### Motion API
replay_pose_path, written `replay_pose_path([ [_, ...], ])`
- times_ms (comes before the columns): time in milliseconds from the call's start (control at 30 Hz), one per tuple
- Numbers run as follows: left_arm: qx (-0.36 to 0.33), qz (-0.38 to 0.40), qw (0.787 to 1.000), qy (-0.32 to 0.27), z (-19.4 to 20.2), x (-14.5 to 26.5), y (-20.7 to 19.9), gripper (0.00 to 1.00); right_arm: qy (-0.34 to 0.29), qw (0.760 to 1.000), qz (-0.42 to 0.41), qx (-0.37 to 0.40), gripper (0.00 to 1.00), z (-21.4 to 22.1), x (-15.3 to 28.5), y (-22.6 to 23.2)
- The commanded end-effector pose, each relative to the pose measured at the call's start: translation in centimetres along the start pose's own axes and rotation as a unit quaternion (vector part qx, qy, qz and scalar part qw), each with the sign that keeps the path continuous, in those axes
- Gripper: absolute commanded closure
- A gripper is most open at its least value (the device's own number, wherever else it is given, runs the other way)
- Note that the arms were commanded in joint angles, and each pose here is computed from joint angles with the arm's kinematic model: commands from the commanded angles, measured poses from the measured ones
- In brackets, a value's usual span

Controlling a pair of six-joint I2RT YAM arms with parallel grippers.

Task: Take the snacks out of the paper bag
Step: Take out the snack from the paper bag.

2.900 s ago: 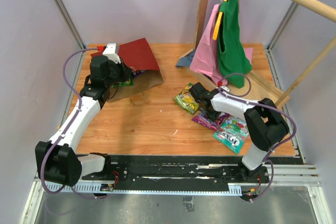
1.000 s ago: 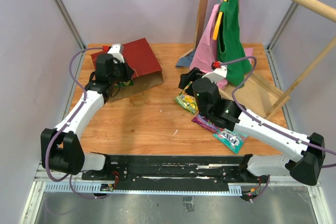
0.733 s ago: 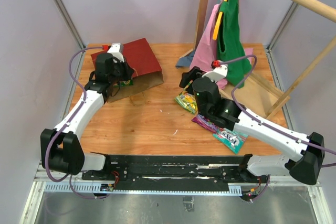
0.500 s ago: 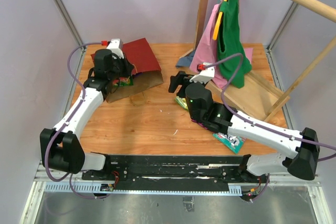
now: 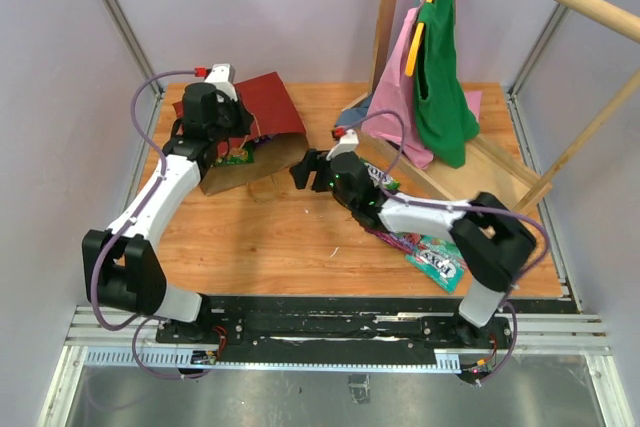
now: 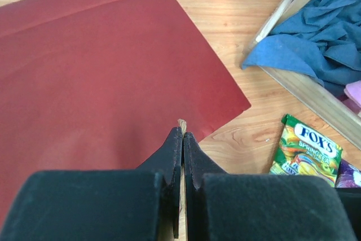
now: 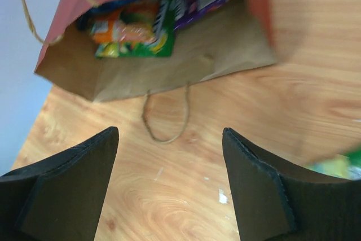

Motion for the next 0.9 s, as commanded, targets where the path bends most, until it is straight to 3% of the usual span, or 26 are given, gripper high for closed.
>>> replay_pose_path([
  [0,0.003,0.004,1.000,-0.017,-0.8,-0.6,-0.3,0.99,-0.020,0.983,-0.161,-0.085,0.24,0.1,-3.6,5.2],
  [100,0.004,-0.002,1.000,-0.013,-0.8,-0.7,-0.2,0.99,-0.022,0.972,-0.168,-0.163,0.26,1.4,-6.6,5.7],
  [367,0.017,0.014,0.999,-0.029,-1.1,0.6,-0.7,1.00,-0.018,0.955,-0.108,-0.275,0.37,5.2,-12.8,4.2],
  [467,0.014,-0.025,0.999,-0.038,-1.3,1.3,0.3,1.00,0.023,0.952,-0.064,-0.297,0.36,6.9,-14.3,3.7],
  [567,0.006,-0.050,0.998,-0.038,-1.2,1.9,1.0,0.99,0.010,0.945,-0.050,-0.322,0.37,7.9,-14.7,2.8],
  [867,0.009,0.004,0.999,-0.039,-1.7,3.2,-0.8,1.00,-0.008,0.950,-0.063,-0.304,0.39,6.7,-17.6,3.4],
])
Point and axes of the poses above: each gripper's point midway between its finger pads, its own x axis back along the fingers, its own y axis along the line the jaws close on, z = x × y, the point moved 4 cm from there along x, back along the fingers, and after that the axes turned 4 degrees about x, right-handed, at the moved point
